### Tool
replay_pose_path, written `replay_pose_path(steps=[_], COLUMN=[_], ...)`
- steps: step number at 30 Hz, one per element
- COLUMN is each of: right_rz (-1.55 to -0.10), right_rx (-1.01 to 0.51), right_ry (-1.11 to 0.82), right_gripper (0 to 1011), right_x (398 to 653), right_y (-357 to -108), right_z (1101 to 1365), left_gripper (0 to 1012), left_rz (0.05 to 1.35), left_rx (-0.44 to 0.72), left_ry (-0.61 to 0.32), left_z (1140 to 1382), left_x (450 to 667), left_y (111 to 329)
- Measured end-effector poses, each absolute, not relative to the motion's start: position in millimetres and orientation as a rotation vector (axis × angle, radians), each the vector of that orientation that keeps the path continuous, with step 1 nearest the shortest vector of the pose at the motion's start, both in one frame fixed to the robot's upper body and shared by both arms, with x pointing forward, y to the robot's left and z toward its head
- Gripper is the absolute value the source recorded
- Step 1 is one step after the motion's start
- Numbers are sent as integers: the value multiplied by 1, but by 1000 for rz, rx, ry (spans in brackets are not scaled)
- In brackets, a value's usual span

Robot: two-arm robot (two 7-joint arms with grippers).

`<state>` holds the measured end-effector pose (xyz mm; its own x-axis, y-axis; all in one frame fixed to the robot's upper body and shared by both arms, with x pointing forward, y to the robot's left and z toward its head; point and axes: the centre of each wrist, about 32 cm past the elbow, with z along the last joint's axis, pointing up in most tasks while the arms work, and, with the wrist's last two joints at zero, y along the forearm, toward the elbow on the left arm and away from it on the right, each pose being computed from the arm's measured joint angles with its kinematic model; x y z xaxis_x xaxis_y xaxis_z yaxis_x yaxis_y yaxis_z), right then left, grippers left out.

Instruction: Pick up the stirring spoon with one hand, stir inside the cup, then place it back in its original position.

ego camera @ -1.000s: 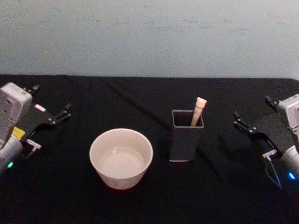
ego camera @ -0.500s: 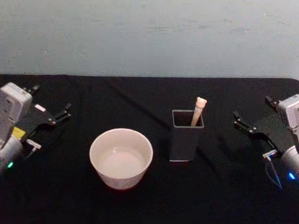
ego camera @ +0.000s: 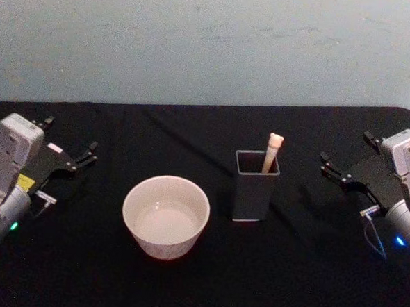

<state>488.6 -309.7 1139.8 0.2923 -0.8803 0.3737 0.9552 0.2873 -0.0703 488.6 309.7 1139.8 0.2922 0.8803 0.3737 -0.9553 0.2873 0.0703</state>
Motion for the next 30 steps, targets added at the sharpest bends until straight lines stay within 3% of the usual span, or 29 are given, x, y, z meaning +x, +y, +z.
replay_pose_path(steps=[17, 30], right_rz=[-1236, -1023], right_rx=[-240, -144], right_ry=[-214, -24], right_gripper=[1000, 1000], right_x=[488, 464], right_y=[-320, -328], right_z=[1159, 1188], left_gripper=[1001, 1001], left_rz=[1248, 1248], left_rx=[304, 304], left_ry=[-285, -285], left_z=[1140, 1140], left_x=[489, 489], left_y=[310, 310])
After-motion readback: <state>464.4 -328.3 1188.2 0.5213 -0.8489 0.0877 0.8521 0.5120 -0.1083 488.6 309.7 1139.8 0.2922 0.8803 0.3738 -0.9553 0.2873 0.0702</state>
